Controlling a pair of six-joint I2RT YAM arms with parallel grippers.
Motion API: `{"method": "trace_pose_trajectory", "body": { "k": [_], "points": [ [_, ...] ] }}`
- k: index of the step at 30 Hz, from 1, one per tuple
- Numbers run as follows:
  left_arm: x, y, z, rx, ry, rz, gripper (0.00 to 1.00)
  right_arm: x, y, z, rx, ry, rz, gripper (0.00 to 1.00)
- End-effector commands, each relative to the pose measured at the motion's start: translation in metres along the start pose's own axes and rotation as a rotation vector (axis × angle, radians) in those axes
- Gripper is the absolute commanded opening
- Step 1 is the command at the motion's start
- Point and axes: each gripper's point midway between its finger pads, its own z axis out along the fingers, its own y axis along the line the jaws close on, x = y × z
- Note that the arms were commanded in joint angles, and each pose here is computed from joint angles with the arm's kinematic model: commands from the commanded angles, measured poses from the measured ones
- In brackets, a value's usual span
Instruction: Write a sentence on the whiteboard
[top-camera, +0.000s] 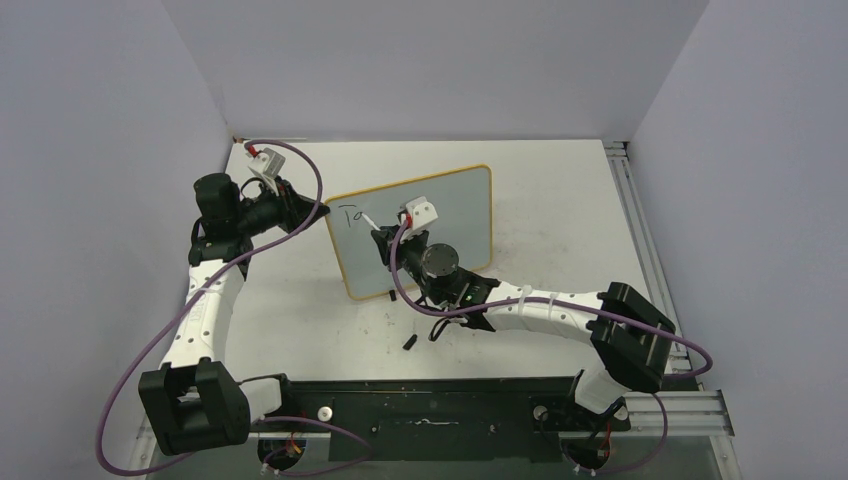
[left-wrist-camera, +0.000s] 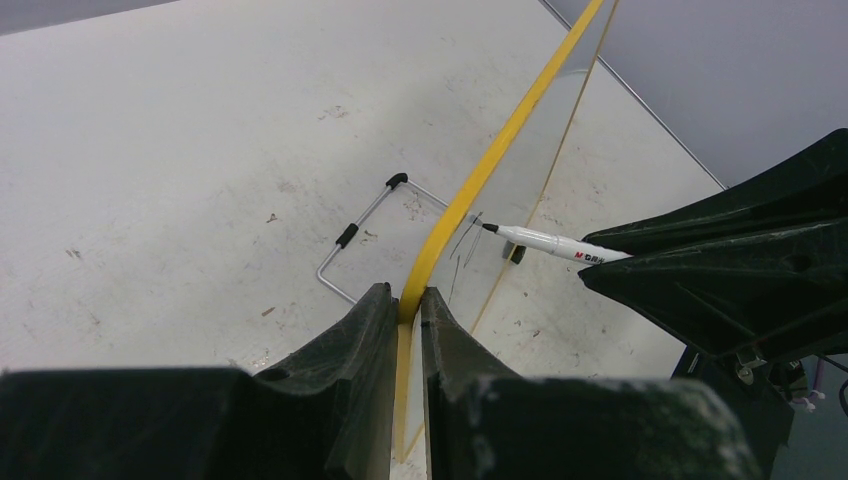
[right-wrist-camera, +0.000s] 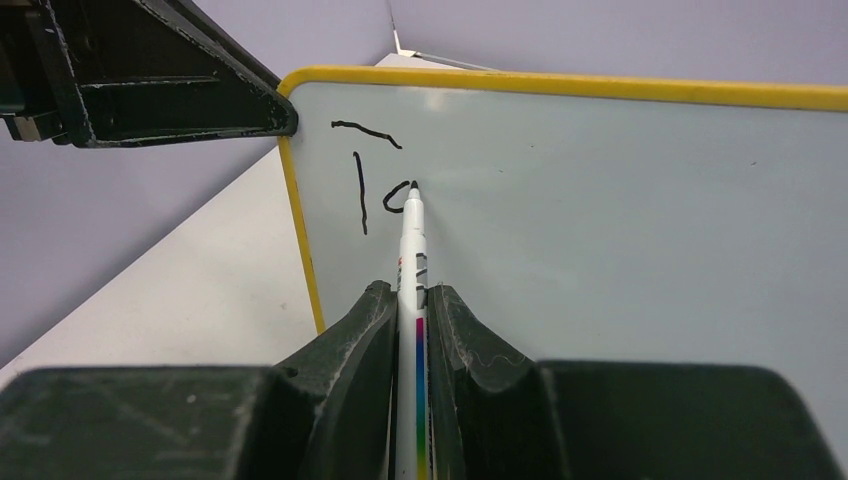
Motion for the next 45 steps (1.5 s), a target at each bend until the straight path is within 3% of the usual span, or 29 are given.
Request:
{"method": "trace_pose_trajectory", "body": {
  "k": [1,17,45],
  "points": [
    [-0.007,-0.001,-0.004,-0.001,-0.016,0.021,0.0,-0.04,0.008,0.006,-0.025,-0.104,0.037,0.05],
    [-0.007,0.001,-0.004,-0.009,-0.016,0.021,0.0,-0.049,0.006,-0.012,-0.038,-0.121,0.038,0.05],
    [-0.006,0.003,-0.004,-0.012,-0.014,0.016,0.0,-0.029,-0.013,-0.004,-0.021,-0.075,0.03,0.05]
  ]
}}
